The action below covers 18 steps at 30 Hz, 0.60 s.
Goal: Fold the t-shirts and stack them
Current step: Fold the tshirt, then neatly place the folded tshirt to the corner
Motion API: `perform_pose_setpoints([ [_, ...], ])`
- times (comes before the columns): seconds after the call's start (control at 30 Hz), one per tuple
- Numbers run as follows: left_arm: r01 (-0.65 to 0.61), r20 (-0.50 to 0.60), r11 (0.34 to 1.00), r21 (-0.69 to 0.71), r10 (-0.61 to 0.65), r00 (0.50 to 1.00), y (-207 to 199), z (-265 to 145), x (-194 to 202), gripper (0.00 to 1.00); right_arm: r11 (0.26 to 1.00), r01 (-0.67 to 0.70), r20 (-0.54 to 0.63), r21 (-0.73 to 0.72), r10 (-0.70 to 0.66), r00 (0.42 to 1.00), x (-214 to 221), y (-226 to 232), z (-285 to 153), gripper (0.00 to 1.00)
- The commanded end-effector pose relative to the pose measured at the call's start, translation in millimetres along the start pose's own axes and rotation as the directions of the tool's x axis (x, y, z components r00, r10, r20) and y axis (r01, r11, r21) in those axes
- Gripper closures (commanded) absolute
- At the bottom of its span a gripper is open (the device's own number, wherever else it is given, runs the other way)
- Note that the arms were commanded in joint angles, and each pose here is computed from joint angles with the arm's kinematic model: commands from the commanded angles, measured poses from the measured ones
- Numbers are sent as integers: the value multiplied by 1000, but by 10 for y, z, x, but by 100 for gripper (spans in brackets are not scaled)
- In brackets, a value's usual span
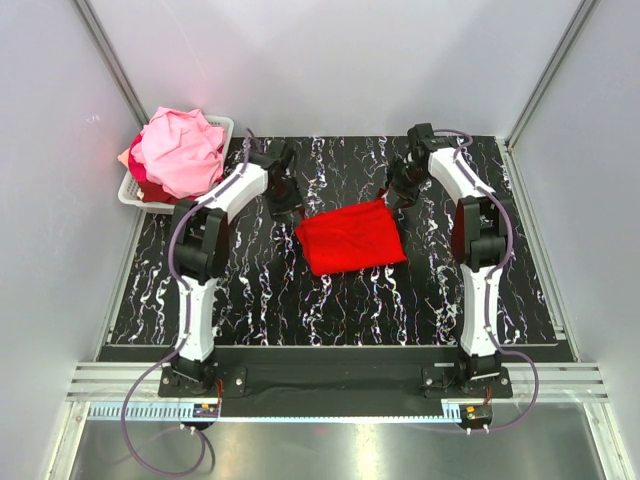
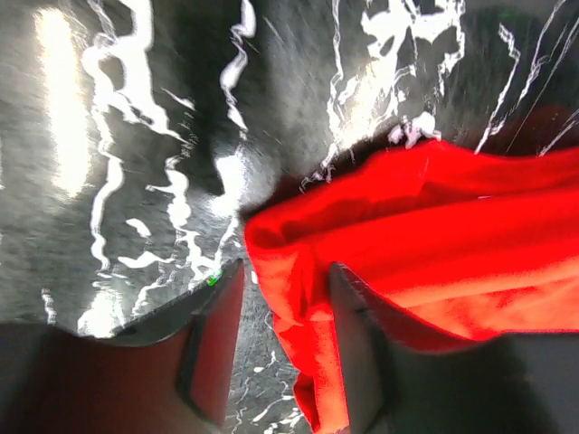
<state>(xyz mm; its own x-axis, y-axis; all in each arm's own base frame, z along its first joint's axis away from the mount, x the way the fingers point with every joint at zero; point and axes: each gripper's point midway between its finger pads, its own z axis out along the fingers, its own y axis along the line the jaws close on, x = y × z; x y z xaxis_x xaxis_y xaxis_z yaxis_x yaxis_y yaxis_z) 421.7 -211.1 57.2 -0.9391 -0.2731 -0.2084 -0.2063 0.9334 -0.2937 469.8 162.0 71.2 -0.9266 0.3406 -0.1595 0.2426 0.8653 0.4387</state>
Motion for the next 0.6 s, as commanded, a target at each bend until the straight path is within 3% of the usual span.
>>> perform_pose_setpoints([
  [0.0, -5, 66, 998, 61, 1, 998, -122, -389, -301, 48, 999, 16, 43, -34, -14, 999, -258, 81, -208, 34],
  [0.1, -19, 138, 998, 52, 11, 990, -144, -708, -422, 36, 997, 47, 81, -64, -42, 996, -333, 227, -483, 31],
  [0.2, -27, 189, 997, 69, 14, 982, -132, -953, -370, 33, 996, 66, 123, -64, -58, 991, -288, 264, -742, 29],
  [0.3, -53, 239, 991, 125, 22, 971, -132, -1089, -177, 35, 996, 58, 115, -61, -51, 992, -96, 169, -777, 27],
  [0.37, -82, 233, 977, 196, 35, 972, -148, -957, 83, 42, 993, 50, 102, -109, -38, 994, 145, 153, -838, 27],
  [0.4, -109, 256, 958, 265, 39, 966, -234, -1108, 173, 44, 987, 61, 127, -147, -43, 991, 228, 210, -995, 27],
  [0.43, -114, 258, 946, 304, 33, 966, -257, -1098, 258, 48, 986, 51, 106, -161, -34, 994, 389, 115, -862, 27],
  [0.57, -159, 293, 873, 462, 19, 956, -268, -952, 629, 45, 946, 82, 92, -312, -56, 994, 830, 175, -903, 26],
])
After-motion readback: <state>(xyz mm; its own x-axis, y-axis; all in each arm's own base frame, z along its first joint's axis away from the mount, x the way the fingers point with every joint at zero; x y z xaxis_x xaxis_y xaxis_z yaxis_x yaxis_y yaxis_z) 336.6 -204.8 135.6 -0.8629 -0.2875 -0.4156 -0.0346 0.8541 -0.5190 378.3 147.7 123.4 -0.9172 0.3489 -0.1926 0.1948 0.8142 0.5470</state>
